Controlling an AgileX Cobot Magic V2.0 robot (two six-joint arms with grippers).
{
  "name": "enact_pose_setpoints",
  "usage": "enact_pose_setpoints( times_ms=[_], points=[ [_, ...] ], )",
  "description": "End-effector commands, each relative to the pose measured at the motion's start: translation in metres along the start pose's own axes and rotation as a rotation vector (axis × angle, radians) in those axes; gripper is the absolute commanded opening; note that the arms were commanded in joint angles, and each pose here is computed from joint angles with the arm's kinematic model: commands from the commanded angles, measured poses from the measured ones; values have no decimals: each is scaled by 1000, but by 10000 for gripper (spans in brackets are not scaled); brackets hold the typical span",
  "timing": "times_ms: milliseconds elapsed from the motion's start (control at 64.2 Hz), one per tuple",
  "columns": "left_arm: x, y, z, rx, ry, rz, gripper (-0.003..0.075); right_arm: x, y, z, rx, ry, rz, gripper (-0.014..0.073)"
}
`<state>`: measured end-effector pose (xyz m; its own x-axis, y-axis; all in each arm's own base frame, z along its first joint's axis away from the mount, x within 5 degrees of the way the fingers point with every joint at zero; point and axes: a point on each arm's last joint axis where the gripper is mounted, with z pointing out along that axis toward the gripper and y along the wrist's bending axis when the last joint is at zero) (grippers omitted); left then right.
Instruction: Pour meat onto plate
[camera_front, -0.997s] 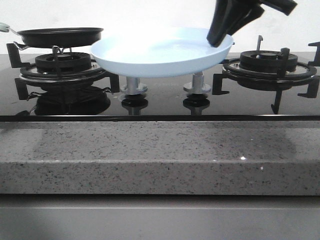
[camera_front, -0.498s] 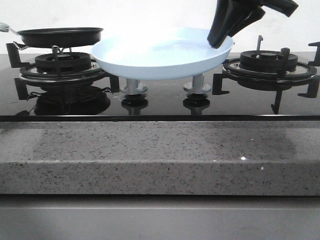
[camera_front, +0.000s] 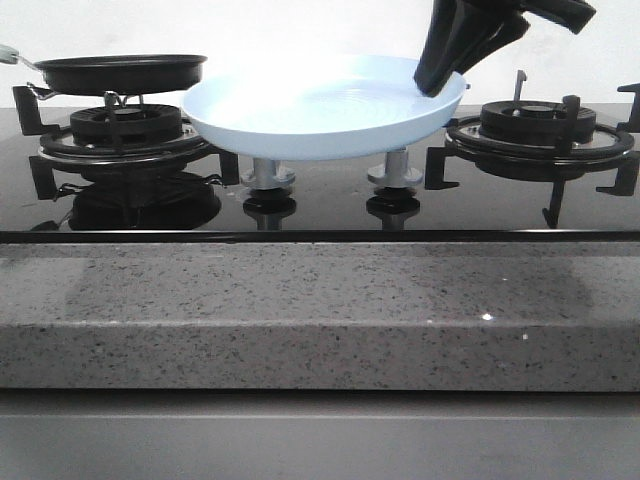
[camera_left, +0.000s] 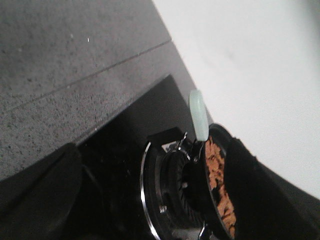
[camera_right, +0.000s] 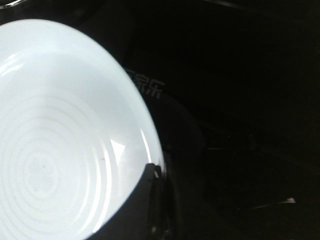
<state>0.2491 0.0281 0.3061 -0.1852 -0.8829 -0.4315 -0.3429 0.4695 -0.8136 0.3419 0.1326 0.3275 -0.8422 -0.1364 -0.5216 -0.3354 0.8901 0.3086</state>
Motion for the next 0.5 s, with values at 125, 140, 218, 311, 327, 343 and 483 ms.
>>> enact_pose_setpoints(
  times_ms=[125, 140, 218, 311, 327, 343, 483],
  points=[
    [-25, -34, 34, 58, 157, 26, 563, -10, 10, -26, -31, -117, -8, -62],
    [-26, -35, 37, 62, 165, 25, 563, -10, 10, -26, -31, -117, -8, -62],
    [-33, -42, 50, 95, 213, 14, 563, -10, 10, -26, -31, -117, -8, -62],
    [-37, -49, 65, 144, 264, 0, 563, -10, 10, -26, -31, -117, -8, -62],
    [-37, -50, 67, 151, 274, -1, 563, -10, 10, -26, -31, -117, -8, -62],
    [-38, -51, 69, 155, 278, -2, 563, -10, 10, -26, -31, -117, -8, -62],
    [-43, -53, 89, 170, 296, -17, 563, -10, 10, -26, -31, -117, -8, -62]
  ],
)
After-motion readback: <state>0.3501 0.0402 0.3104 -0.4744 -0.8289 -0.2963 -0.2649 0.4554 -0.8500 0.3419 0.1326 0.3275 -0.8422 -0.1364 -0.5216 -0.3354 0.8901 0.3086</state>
